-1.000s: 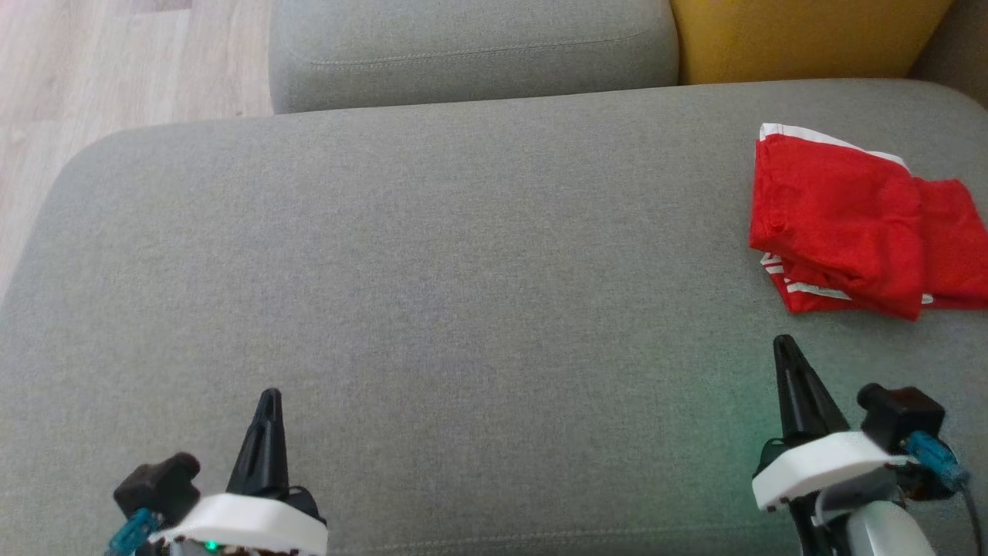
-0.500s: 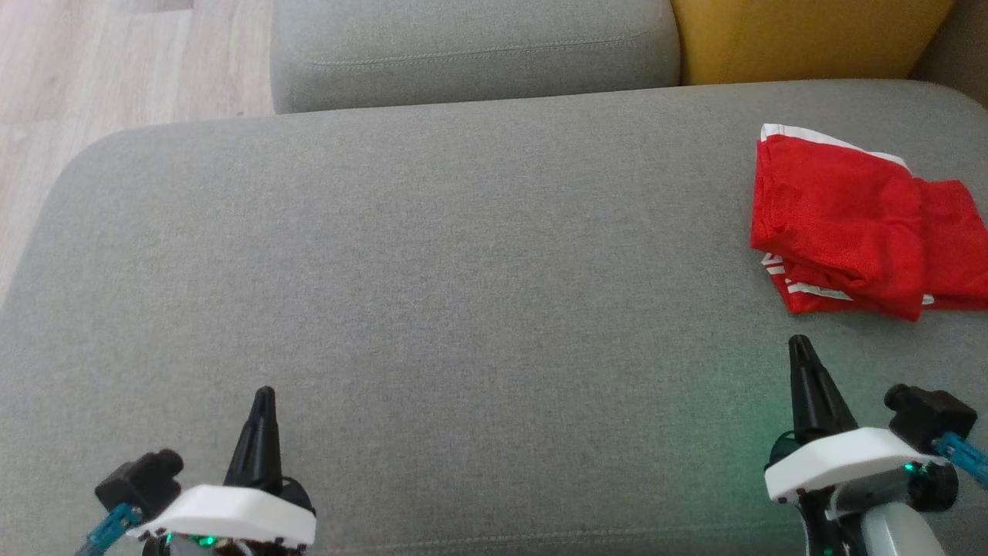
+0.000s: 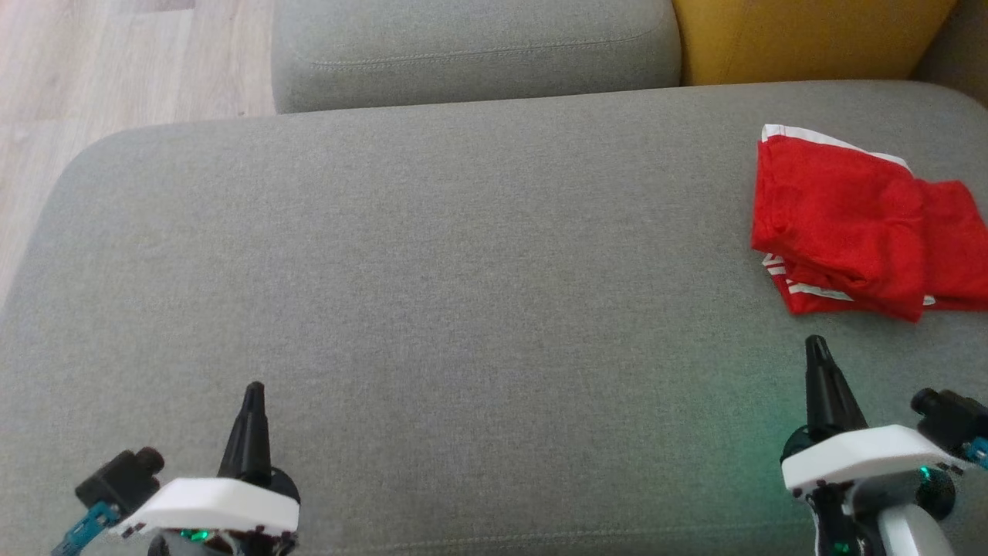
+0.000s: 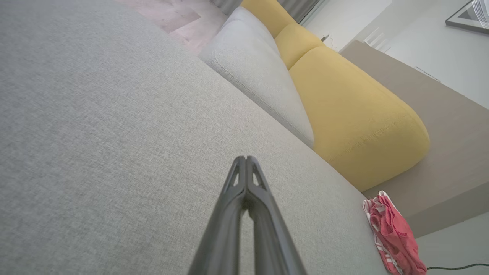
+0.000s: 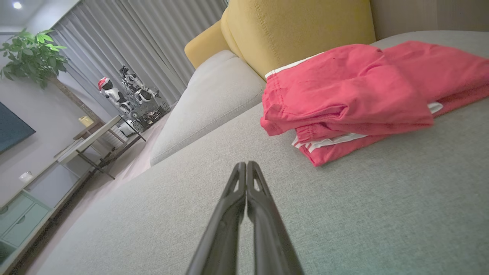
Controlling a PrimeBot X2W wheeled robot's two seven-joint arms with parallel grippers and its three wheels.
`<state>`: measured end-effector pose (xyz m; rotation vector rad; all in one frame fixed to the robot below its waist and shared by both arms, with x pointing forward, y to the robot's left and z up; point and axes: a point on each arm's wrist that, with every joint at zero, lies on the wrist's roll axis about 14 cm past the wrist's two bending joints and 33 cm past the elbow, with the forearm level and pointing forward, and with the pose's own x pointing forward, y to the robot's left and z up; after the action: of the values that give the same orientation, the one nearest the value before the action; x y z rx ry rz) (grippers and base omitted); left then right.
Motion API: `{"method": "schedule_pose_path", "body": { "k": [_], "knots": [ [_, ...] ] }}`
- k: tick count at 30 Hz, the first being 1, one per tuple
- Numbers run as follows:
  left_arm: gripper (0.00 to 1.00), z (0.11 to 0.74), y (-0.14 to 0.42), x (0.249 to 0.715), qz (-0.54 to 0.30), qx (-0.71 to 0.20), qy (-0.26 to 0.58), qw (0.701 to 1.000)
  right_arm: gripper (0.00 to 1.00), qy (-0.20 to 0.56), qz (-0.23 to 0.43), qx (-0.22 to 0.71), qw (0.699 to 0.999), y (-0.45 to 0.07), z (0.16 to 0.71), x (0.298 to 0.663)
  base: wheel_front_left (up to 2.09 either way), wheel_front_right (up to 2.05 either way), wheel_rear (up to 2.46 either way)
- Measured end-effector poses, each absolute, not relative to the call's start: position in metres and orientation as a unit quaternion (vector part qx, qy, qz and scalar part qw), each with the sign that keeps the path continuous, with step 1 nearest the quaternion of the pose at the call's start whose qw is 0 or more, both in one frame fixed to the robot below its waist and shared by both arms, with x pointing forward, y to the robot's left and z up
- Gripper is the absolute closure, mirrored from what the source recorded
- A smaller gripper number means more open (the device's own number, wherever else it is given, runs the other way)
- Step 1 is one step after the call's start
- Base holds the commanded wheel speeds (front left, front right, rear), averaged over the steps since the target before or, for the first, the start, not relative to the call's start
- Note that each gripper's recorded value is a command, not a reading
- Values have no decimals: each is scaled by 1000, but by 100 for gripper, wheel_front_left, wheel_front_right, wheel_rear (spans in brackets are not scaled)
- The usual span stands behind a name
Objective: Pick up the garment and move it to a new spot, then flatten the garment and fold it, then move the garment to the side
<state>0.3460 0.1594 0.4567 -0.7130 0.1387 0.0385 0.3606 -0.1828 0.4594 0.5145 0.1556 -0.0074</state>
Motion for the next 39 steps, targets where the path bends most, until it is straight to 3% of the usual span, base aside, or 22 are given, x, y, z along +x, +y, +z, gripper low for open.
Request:
{"method": "schedule_pose_path", "body": {
  "k": [39],
  "knots": [
    [100, 459, 172, 358, 38, -523, 73, 848, 100, 64, -34, 474, 878, -194, 465, 366, 0, 0, 0]
  ]
}}
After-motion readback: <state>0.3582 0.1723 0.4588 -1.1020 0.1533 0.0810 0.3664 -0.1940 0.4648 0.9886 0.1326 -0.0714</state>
